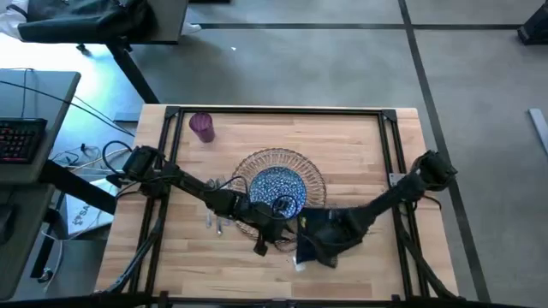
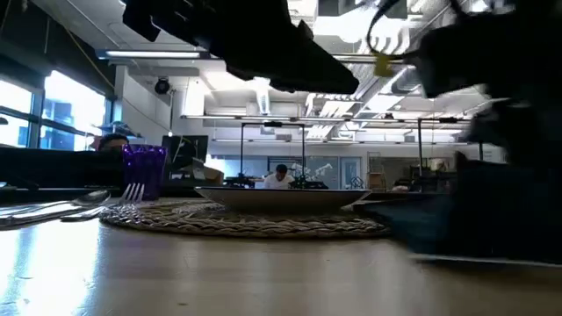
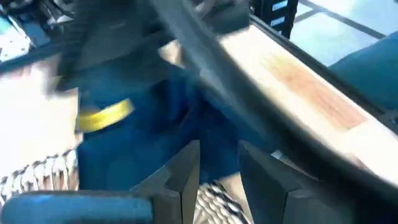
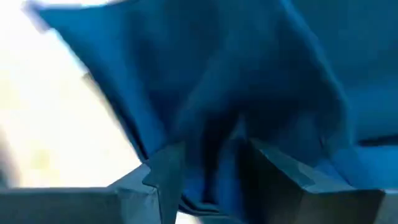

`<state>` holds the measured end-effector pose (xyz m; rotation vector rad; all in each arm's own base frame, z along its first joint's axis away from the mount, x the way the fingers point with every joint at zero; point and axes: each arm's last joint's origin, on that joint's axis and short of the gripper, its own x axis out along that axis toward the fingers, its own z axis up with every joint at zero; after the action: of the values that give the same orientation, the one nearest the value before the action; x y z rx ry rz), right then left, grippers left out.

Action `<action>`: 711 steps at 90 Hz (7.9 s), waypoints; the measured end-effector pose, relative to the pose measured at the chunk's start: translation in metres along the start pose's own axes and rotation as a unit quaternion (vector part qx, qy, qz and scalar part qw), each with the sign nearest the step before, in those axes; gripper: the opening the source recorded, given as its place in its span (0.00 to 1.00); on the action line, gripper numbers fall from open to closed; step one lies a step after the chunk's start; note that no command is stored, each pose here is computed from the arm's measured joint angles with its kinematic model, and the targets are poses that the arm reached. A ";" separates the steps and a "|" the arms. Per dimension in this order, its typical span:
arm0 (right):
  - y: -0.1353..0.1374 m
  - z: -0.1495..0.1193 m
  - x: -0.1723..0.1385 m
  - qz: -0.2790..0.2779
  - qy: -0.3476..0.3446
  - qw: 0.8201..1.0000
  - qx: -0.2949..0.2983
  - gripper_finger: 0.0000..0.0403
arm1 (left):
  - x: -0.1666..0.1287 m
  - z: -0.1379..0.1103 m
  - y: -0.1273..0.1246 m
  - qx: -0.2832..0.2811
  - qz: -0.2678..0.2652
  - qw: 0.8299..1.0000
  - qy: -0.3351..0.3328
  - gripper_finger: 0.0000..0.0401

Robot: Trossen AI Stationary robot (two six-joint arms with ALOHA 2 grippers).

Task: Set table place
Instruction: Fold the blue napkin

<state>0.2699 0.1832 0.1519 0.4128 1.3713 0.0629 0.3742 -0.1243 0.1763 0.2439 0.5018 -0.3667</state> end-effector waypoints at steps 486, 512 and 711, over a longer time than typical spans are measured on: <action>0.098 0.011 -0.186 -0.288 -0.467 0.821 -0.157 0.00 | -0.160 0.148 0.000 0.130 0.219 0.958 -0.127 0.00; 0.047 0.006 -0.132 -0.309 -0.409 0.859 -0.017 0.00 | -0.139 0.104 -0.002 0.085 0.287 0.952 0.063 0.00; 0.063 -0.068 -0.181 -0.255 -0.436 0.859 0.080 0.00 | -0.065 0.073 0.028 -0.035 0.177 0.982 0.065 0.00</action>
<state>0.1790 0.2078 0.3327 0.1549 0.5400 -0.6190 0.3634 -0.1040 0.2754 0.2844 0.5864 0.0137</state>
